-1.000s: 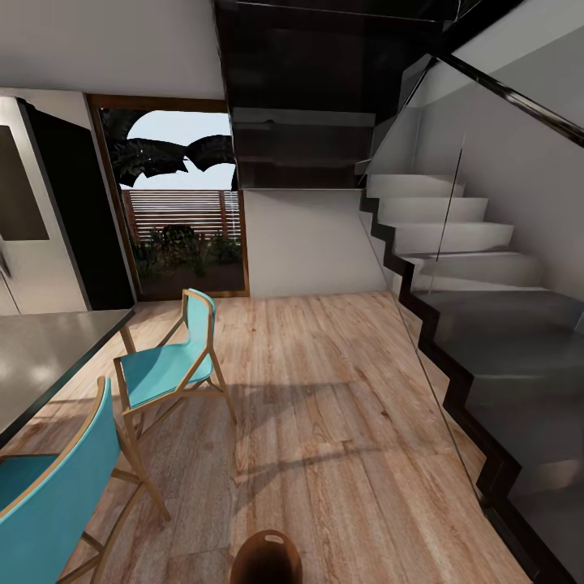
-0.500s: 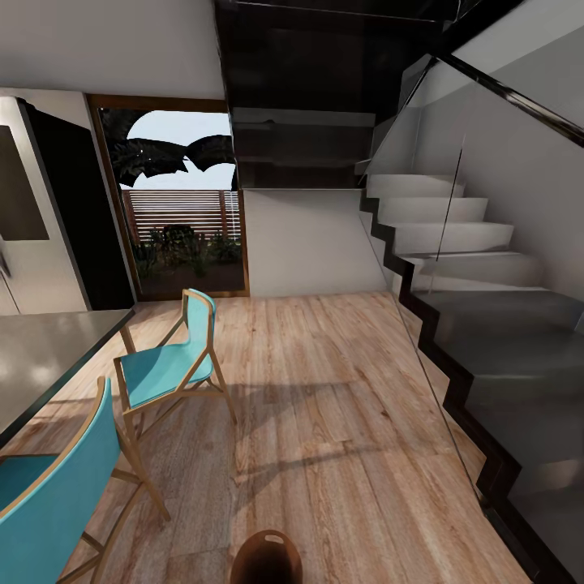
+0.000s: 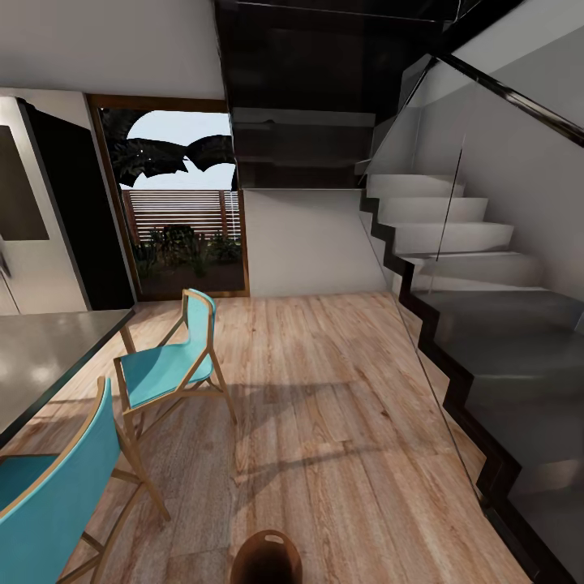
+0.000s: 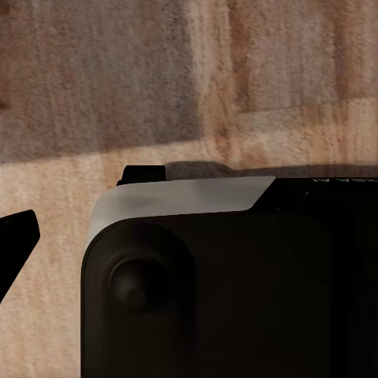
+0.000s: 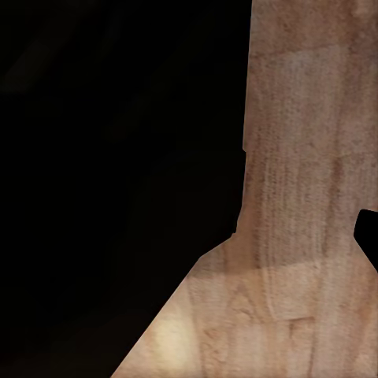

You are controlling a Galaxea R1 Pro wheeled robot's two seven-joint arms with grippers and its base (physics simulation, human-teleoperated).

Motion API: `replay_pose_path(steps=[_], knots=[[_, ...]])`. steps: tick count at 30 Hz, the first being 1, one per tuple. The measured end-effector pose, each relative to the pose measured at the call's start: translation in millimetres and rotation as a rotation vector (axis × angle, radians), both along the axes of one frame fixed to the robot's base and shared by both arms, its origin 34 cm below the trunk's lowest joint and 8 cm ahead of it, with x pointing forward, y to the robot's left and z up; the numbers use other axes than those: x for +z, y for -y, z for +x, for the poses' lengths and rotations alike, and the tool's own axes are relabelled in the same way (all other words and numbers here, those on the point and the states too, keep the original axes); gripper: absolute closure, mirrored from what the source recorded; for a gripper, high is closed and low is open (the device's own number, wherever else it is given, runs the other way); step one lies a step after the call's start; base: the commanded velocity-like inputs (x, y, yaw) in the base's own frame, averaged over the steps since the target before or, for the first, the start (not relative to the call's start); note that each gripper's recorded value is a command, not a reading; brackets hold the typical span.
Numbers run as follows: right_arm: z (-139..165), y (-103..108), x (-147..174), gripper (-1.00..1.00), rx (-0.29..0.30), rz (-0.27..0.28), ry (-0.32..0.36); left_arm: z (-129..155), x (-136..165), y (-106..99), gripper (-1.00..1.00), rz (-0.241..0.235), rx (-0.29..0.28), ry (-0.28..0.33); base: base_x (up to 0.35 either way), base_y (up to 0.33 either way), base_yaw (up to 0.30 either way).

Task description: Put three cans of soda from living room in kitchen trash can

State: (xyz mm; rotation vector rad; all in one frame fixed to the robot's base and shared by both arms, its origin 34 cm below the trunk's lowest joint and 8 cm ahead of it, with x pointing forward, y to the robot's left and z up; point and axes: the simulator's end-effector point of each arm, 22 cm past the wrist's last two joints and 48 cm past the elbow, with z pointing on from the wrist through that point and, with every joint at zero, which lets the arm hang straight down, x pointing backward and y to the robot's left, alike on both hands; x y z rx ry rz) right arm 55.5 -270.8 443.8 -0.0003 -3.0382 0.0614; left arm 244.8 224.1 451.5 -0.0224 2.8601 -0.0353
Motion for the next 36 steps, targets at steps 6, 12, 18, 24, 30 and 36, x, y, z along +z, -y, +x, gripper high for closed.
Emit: replay_pose_path(steps=[6,12,18,24,30,36], knots=[[0.0,0.0,0.0,-1.0,0.0,0.0,0.0,0.0,0.0,0.0,-1.0,0.0,0.0,0.0,0.0,0.0,0.0],[0.0,0.0,0.0,-1.0,0.0,0.0,0.0,0.0,0.0,0.0,-1.0,0.0,0.0,0.0,0.0,0.0,0.0],[0.0,0.0,0.0,-1.0,0.0,0.0,0.0,0.0,0.0,0.0,-1.0,0.0,0.0,0.0,0.0,0.0,0.0],[0.0,0.0,0.0,-1.0,0.0,0.0,0.0,0.0,0.0,0.0,-1.0,0.0,0.0,0.0,0.0,0.0,0.0],[0.0,0.0,0.0,-1.0,0.0,0.0,0.0,0.0,0.0,0.0,-1.0,0.0,0.0,0.0,0.0,0.0,0.0],[0.0,0.0,0.0,-1.0,0.0,0.0,0.0,0.0,0.0,0.0,-1.0,0.0,0.0,0.0,0.0,0.0,0.0]])
